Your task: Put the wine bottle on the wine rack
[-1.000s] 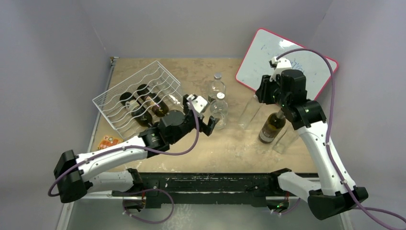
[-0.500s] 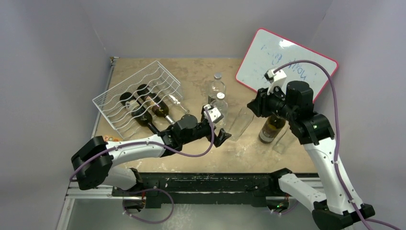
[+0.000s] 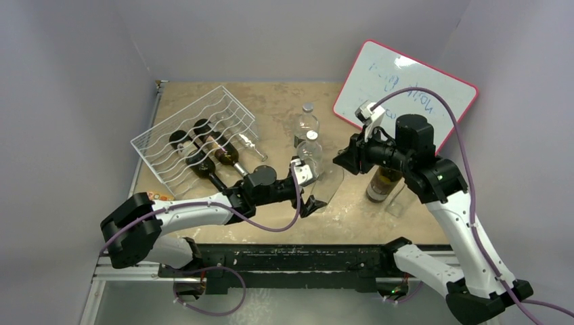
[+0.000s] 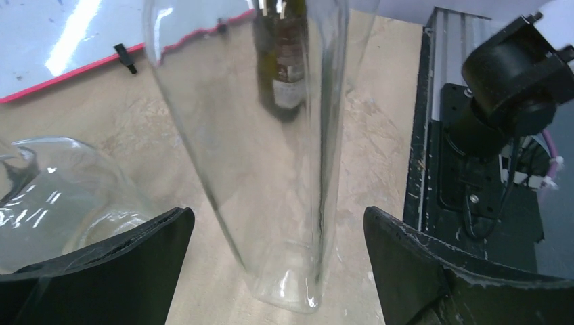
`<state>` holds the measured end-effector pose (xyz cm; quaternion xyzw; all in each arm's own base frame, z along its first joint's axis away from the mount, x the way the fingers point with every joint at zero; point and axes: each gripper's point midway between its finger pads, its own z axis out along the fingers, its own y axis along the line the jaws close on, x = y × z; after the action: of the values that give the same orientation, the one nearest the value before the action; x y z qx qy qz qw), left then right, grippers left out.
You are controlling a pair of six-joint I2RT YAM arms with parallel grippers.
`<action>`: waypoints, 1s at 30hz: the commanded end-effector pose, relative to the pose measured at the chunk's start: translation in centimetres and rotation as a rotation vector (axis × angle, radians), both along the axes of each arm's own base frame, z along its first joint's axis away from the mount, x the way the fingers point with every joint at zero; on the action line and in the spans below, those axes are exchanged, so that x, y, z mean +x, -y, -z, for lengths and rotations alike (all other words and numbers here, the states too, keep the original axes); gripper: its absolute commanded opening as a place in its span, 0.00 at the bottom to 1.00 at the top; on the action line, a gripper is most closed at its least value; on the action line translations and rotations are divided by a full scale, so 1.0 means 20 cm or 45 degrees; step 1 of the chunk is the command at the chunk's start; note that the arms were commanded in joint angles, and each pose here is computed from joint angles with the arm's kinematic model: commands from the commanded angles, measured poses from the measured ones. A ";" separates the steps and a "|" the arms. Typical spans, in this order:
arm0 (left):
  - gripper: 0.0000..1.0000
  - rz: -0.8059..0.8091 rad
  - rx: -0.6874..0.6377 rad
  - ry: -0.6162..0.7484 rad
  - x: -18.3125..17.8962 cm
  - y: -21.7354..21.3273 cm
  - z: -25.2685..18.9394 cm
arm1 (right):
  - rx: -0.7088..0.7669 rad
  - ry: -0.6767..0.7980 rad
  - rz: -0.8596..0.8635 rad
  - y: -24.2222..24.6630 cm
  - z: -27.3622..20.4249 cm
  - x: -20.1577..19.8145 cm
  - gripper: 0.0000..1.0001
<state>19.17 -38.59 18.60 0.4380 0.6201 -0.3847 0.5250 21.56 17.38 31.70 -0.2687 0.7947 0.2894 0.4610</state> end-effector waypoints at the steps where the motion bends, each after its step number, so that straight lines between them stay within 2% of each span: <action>1: 0.96 0.135 -0.068 0.065 -0.05 0.00 -0.09 | 0.115 0.139 -0.194 -0.12 -0.18 -0.04 0.00; 8: 0.90 0.364 -0.076 0.000 -0.18 0.00 -0.11 | 0.154 0.161 -0.281 -0.16 -0.21 -0.07 0.00; 13: 0.75 0.353 -0.083 -0.008 -0.17 0.01 -0.12 | 0.178 0.180 -0.321 -0.18 -0.24 -0.08 0.00; 19: 0.30 0.215 -0.148 0.067 -0.08 -0.01 -0.24 | 0.187 0.181 -0.336 -0.19 -0.24 -0.09 0.00; 20: 0.20 0.187 -0.151 0.084 -0.07 -0.02 -0.26 | 0.190 0.176 -0.338 -0.19 -0.23 -0.10 0.00; 21: 0.05 0.166 -0.147 0.110 -0.05 -0.03 -0.28 | 0.193 0.170 -0.344 -0.19 -0.23 -0.10 0.00; 22: 0.00 0.139 -0.146 0.128 -0.03 -0.04 -0.30 | 0.195 0.164 -0.347 -0.20 -0.23 -0.10 0.00; 23: 0.00 0.111 -0.146 0.145 -0.02 -0.05 -0.31 | 0.196 0.160 -0.344 -0.20 -0.23 -0.10 0.03; 24: 0.00 0.087 -0.141 0.168 0.00 -0.07 -0.33 | 0.194 0.156 -0.335 -0.19 -0.22 -0.10 0.15; 25: 0.00 0.054 -0.127 0.196 0.01 -0.09 -0.35 | 0.191 0.154 -0.328 -0.19 -0.22 -0.09 0.30; 26: 0.00 0.024 -0.110 0.219 0.03 -0.11 -0.36 | 0.187 0.155 -0.318 -0.19 -0.22 -0.09 0.50; 29: 0.00 -0.063 0.025 0.308 0.08 -0.20 -0.36 | 0.177 0.166 -0.283 -0.18 -0.21 -0.06 0.71; 30: 0.00 -0.086 0.088 0.347 0.10 -0.24 -0.36 | 0.175 0.168 -0.277 -0.18 -0.21 -0.05 0.74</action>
<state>18.56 -35.64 19.72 0.4799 0.6067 -0.3690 0.5152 20.12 20.91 34.27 -0.3393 0.7248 0.3784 0.4652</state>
